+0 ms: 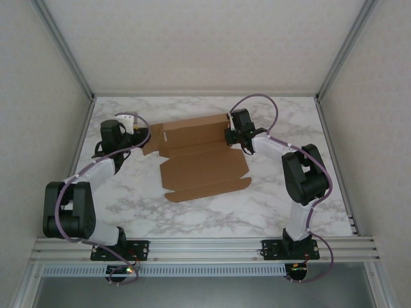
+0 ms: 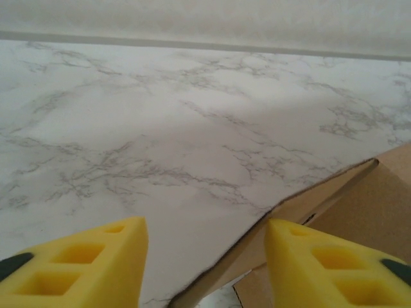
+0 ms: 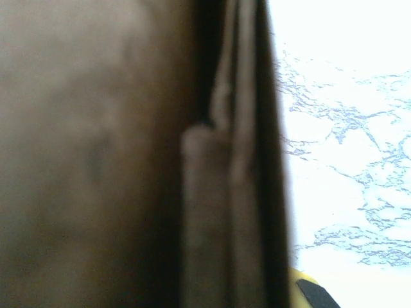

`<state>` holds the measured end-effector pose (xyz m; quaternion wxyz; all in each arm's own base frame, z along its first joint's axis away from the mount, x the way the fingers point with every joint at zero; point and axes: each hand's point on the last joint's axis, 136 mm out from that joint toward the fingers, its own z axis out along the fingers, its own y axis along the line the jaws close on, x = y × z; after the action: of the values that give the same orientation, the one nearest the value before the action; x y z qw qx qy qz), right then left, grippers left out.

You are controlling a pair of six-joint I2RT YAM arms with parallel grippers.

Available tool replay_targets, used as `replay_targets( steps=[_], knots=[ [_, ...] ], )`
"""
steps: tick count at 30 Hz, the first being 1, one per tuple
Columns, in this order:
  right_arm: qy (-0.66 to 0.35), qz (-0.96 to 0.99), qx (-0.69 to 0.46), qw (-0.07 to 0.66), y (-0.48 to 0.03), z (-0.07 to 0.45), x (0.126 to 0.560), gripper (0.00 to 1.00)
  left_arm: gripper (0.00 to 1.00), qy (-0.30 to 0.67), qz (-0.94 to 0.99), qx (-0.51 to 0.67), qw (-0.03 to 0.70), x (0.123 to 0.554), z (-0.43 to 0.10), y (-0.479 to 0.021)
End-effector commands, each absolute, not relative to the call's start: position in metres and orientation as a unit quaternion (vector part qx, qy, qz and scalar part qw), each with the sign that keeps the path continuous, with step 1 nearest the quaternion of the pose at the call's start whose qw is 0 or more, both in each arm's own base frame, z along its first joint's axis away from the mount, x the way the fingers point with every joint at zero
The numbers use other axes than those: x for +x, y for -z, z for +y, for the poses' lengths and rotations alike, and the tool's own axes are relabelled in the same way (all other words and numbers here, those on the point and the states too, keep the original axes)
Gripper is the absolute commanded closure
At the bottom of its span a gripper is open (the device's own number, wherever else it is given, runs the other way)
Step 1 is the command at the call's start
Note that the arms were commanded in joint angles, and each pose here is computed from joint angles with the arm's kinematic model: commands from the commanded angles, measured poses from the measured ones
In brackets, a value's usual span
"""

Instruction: Fold the paper box

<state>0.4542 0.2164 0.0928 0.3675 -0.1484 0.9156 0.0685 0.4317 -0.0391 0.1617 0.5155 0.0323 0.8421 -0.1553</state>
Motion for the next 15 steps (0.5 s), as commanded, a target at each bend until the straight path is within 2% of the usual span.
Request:
replay_targets(
  steps=[1, 9, 11, 15],
  knots=[
    [-0.06, 0.942, -0.159, 0.289, -0.051, 0.2068, 0.4273, 1.0, 0.58, 0.164, 0.838, 0.042, 0.518, 0.4358, -0.0404, -0.1659],
    [-0.061, 0.943, -0.156, 0.288, -0.0494, 0.207, 0.4266, 1.0, 0.62, 0.141, 0.831, 0.027, 0.537, 0.4261, -0.032, -0.1624],
    [-0.062, 0.943, -0.154, 0.288, -0.0492, 0.2074, 0.4263, 1.0, 0.67, 0.141, 0.832, 0.021, 0.536, 0.4264, -0.0319, -0.1602],
    [-0.063, 0.943, -0.154, 0.289, -0.0498, 0.2099, 0.4251, 1.0, 0.86, 0.135, 0.835, -0.011, 0.534, 0.4312, -0.0315, -0.1586]
  ],
)
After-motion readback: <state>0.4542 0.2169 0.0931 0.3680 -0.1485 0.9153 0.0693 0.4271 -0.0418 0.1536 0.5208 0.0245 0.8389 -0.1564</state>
